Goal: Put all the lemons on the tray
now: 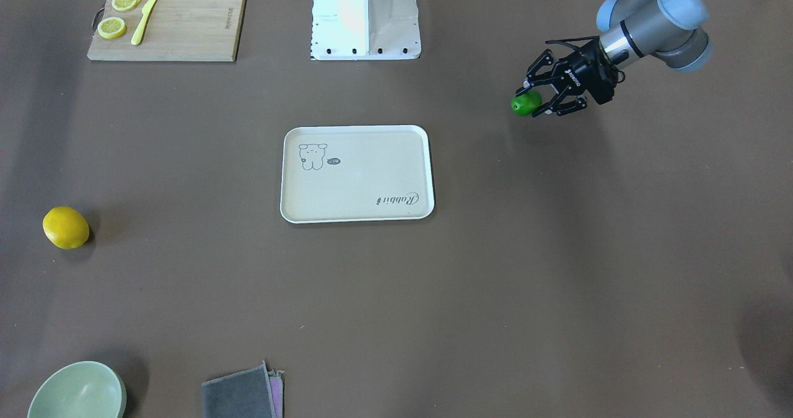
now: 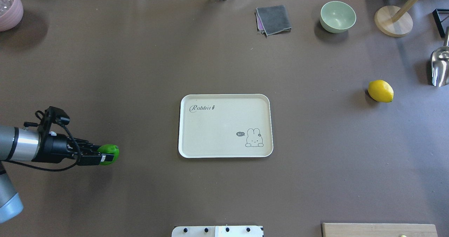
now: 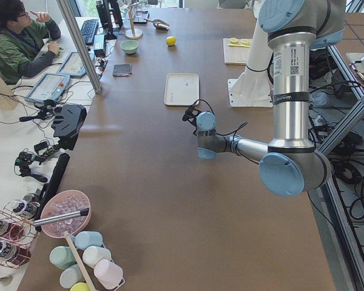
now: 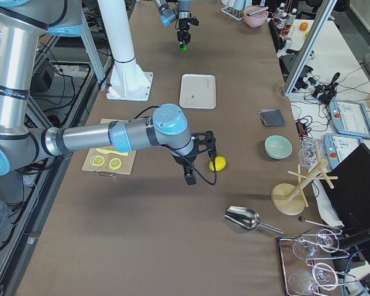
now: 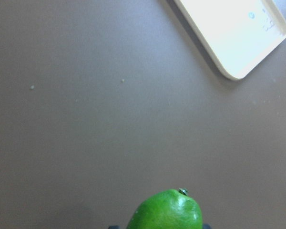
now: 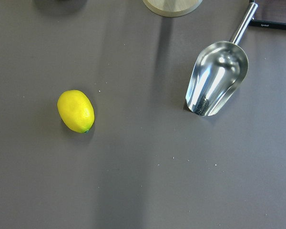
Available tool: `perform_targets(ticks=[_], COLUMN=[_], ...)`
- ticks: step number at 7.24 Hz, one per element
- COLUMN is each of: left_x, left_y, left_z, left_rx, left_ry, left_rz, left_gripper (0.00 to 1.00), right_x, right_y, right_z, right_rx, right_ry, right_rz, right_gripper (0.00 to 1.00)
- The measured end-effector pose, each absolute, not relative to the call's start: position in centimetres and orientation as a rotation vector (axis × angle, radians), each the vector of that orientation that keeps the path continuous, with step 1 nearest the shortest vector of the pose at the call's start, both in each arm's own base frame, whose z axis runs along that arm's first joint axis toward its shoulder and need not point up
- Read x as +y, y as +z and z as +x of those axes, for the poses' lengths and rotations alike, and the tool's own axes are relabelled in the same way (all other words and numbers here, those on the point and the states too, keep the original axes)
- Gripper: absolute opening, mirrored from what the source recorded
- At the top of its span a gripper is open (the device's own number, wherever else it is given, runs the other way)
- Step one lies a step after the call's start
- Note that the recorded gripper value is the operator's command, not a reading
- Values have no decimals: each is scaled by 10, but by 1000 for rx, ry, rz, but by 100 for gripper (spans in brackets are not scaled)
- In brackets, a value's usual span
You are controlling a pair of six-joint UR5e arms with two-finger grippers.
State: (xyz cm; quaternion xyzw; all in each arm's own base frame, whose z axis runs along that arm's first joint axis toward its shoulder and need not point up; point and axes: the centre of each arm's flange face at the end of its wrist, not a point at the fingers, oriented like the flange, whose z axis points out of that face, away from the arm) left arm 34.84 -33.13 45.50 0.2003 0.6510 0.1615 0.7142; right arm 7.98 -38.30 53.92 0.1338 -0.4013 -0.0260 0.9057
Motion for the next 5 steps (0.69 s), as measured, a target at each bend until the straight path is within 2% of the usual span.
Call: perform_targets(ticks=[5], left_x=[-419], left_y=[300], left_z=[464], left_rx=[1367], left_ry=[99], left_rz=[455], left_gripper=[0], right_x=[-382], right_y=[541], right_z=[79], right_rx=[-830], right_ry=[-52], right_rz=[271], right_gripper=[100])
